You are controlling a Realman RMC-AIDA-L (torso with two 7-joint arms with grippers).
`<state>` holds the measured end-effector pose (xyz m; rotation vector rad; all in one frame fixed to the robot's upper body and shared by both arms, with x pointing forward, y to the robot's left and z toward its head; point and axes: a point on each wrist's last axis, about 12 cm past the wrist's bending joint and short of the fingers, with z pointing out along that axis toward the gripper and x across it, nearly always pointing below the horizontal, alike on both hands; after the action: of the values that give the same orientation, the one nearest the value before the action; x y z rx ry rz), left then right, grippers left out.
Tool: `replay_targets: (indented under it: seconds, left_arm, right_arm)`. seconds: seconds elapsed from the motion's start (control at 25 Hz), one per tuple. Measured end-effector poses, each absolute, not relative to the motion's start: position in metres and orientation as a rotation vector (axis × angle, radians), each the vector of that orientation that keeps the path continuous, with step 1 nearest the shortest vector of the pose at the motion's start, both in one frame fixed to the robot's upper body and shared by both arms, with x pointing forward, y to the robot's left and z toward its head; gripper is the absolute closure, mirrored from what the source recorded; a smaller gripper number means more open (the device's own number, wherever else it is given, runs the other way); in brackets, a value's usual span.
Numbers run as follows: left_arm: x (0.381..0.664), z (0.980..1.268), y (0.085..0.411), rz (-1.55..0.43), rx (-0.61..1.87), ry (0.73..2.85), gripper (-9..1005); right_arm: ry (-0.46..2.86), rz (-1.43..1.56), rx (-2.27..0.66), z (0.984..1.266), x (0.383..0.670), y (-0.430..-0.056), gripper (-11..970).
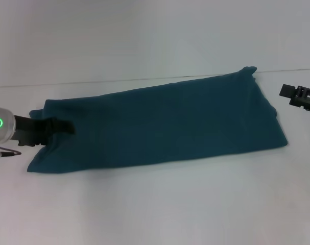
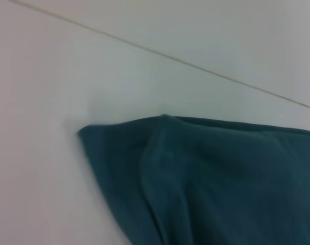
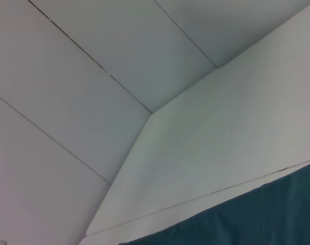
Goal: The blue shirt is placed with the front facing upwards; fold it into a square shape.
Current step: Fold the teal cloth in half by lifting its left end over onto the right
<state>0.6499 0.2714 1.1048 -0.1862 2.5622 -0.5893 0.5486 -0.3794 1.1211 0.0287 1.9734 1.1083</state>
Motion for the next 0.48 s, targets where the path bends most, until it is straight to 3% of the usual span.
replay_targets:
  seconds: [0.48]
  left_arm:
    - [0.6493,1.1027,0.2806,-0.564,-0.248,2.570,137]
  right_arm:
    - [1.973,1.114,0.028,1.1206,0.5482,-0.3785,44]
